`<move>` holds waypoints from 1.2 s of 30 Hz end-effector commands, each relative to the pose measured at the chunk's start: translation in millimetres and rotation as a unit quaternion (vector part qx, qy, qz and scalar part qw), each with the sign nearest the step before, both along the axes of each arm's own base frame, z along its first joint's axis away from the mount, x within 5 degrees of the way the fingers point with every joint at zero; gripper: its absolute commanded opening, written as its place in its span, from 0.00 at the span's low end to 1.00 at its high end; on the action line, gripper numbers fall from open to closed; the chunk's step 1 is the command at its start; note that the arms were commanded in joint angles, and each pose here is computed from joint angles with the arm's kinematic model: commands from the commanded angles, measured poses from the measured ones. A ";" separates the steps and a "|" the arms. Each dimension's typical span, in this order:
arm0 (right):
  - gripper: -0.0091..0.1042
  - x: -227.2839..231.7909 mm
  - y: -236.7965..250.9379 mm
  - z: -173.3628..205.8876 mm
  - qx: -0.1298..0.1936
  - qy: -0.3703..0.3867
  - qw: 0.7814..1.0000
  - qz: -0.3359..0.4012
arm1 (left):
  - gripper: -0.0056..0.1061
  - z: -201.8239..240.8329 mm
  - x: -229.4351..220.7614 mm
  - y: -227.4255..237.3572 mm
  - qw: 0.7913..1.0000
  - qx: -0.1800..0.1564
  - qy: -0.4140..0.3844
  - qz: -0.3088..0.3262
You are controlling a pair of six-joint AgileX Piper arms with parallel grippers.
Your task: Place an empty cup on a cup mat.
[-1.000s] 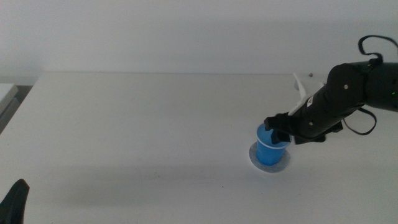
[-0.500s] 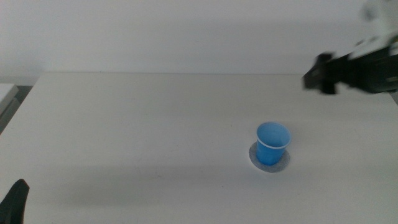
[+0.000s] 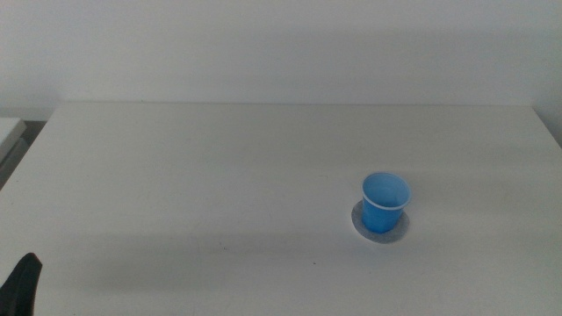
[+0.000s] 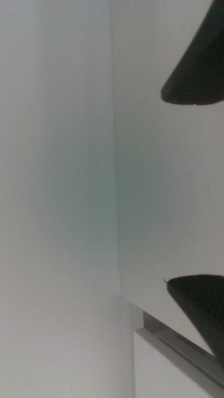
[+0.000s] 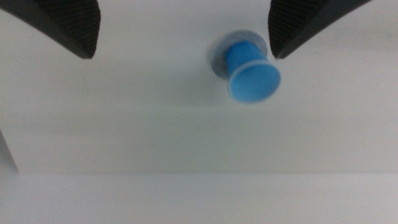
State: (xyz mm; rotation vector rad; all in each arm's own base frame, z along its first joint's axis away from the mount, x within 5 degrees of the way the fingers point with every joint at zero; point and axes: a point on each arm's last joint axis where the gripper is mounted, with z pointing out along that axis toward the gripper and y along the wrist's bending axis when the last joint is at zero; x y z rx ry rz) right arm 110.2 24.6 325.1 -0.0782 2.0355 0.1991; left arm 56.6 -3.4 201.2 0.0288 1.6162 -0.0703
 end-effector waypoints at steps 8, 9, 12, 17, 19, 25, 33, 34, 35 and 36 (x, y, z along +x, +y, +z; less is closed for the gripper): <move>0.90 -30.1 -7.4 -59.0 0.020 -0.088 0.996 0.009 | 0.89 1.5 -0.3 -0.1 1.000 -0.003 -0.008 -0.001; 0.90 -31.6 -7.2 -65.0 0.024 -0.101 0.994 0.012 | 0.89 1.5 -0.3 -0.1 1.000 -0.003 -0.008 -0.001; 0.90 -37.3 -8.1 -84.8 0.029 -0.109 0.993 0.015 | 0.89 1.5 -0.3 -0.1 1.000 -0.003 -0.008 -0.001; 0.90 -44.7 -9.9 -115.4 0.029 -0.097 0.995 0.015 | 0.89 1.5 -0.3 -0.1 1.000 -0.003 -0.008 -0.001; 0.90 -47.6 -10.7 -124.4 0.030 -0.099 0.995 0.015 | 0.89 1.5 -0.3 -0.1 1.000 -0.003 -0.008 -0.001; 0.90 -56.1 -13.1 -135.9 0.039 -0.135 0.990 0.015 | 0.89 1.5 -0.3 -0.1 1.000 -0.003 -0.008 -0.001; 0.90 -57.0 -14.5 -140.4 0.025 -0.113 0.993 0.011 | 0.89 1.5 -0.3 -0.1 1.000 -0.003 -0.008 -0.001; 0.90 -57.0 -14.5 -140.4 0.025 -0.113 0.993 0.011 | 0.89 1.5 -0.3 -0.1 1.000 -0.003 -0.008 -0.001; 0.90 -57.0 -14.5 -140.4 0.025 -0.113 0.993 0.011 | 0.89 1.5 -0.3 -0.1 1.000 -0.003 -0.008 -0.001; 0.90 -57.0 -14.5 -140.4 0.025 -0.113 0.993 0.011 | 0.89 1.5 -0.3 -0.1 1.000 -0.003 -0.008 -0.001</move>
